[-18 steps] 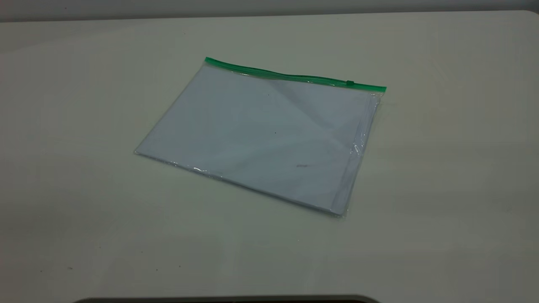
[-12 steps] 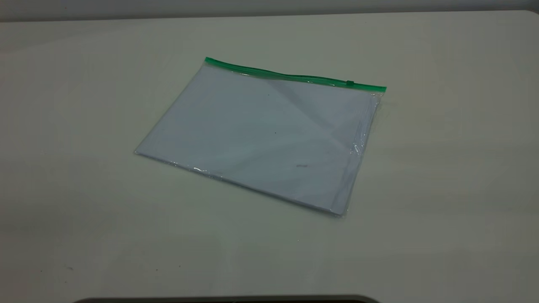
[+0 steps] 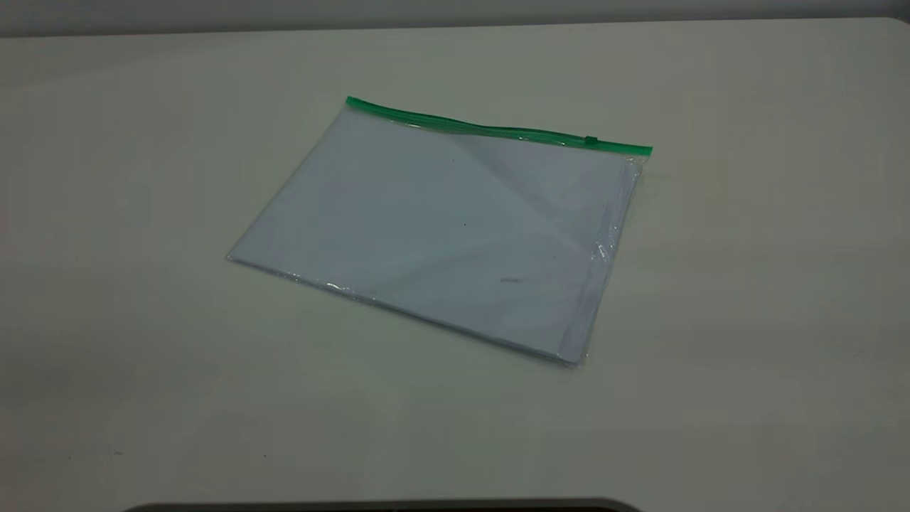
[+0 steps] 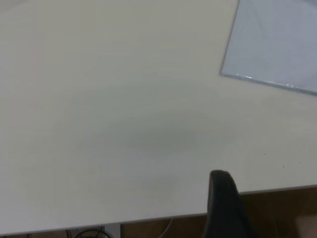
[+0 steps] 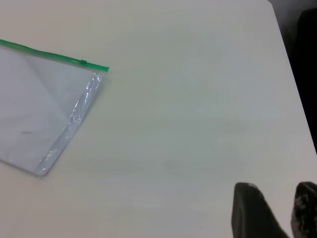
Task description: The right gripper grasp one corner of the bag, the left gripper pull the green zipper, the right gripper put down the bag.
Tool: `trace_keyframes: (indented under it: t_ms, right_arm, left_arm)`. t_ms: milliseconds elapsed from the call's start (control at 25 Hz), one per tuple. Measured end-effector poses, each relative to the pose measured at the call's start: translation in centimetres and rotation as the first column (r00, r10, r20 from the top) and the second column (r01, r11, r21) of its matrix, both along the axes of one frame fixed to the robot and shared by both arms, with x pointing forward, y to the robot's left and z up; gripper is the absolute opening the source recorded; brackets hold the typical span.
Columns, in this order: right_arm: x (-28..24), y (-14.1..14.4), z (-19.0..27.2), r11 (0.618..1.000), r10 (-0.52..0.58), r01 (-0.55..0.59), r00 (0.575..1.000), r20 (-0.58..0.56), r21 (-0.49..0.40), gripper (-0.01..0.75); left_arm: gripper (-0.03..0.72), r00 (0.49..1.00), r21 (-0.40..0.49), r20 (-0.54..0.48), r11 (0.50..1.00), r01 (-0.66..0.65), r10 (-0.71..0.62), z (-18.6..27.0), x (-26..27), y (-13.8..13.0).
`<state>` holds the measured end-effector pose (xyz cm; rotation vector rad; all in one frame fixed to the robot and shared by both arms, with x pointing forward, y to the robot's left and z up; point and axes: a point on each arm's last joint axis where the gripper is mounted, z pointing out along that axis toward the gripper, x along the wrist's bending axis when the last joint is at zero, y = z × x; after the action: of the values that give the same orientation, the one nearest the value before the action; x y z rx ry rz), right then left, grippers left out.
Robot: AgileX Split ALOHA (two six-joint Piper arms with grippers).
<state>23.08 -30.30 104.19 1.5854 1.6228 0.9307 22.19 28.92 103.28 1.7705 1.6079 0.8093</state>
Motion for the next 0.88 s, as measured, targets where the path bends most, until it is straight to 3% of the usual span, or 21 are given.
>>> trace_keyframes:
  t_ms: [600,720,880]
  right_arm:
    - [0.0,0.0,0.0,1.0,-0.003,0.003,1.0,-0.001,0.009,0.237]
    - [0.0,0.0,0.2,1.0,-0.001,0.001,1.0,0.007,0.012,0.237]
    - [1.1,0.1,2.1,1.0,0.001,-0.001,1.0,-0.002,-0.005,0.255]
  left_arm:
    - [0.514,1.0,-0.028,0.019,1.0,0.007,-0.007,0.2,0.1,-0.2]
    - [0.514,0.998,-0.044,0.06,0.999,-0.009,0.012,1.7,0.8,-0.1]
    - [0.514,0.999,-0.072,0.021,0.997,-0.034,0.035,4.3,4.0,0.2]
